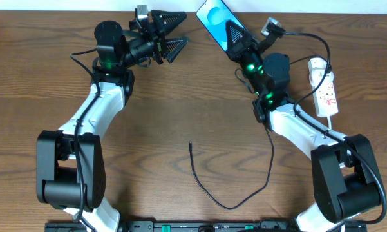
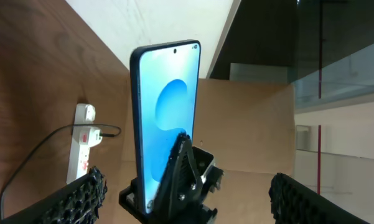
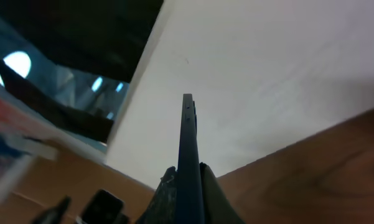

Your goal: Plug charger to phone and switch on socket

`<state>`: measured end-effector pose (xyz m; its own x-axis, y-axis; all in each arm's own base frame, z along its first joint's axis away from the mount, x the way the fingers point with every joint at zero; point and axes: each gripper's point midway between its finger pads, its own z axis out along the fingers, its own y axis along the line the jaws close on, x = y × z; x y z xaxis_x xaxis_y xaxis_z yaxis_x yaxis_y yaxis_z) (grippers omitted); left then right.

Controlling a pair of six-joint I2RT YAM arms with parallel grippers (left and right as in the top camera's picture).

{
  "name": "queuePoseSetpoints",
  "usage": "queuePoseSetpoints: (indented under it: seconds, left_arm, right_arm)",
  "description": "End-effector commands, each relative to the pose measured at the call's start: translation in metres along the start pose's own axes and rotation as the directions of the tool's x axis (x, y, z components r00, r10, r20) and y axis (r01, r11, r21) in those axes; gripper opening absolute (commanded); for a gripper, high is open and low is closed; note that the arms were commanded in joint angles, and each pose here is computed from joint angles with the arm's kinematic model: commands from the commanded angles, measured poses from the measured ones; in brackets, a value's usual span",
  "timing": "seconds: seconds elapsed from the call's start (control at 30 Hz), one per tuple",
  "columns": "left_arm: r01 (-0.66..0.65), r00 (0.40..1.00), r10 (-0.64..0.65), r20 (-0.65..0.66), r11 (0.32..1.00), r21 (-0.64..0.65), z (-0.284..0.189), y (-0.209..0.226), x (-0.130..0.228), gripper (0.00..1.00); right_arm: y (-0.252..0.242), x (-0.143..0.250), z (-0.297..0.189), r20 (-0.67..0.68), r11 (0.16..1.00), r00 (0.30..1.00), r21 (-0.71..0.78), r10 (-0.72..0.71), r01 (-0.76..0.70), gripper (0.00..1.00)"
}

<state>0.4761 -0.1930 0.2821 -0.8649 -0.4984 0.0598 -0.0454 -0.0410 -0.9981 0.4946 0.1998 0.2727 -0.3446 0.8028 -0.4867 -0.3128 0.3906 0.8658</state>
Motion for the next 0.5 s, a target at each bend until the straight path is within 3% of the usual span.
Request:
queuePoseSetpoints:
  seconds: [0.0, 0.23, 0.47]
  left_arm:
    - [-0.068, 0.997, 0.068, 0.028, 0.998, 0.005, -0.002, -0.006, -0.005, 0.85]
    - [-0.046, 0.996, 0.047, 0.075, 0.999, -0.013, -0.002, -0.001, -0.013, 0.85]
    - [-0.046, 0.996, 0.047, 0.078, 0.999, -0.013, 0.006, -0.001, -0.007, 0.85]
  right_arm:
    - [0.024, -0.007, 0.001, -0.019, 0.971, 0.973, -0.066, 0.229, -0.229, 0.01]
    - [0.030, 0.008, 0.000, -0.129, 0.881, 0.877, -0.051, 0.462, -0.471, 0.01]
    - [0.037, 0.033, -0.001, -0.206, 0.817, 0.800, -0.005, 0.564, -0.577, 0.01]
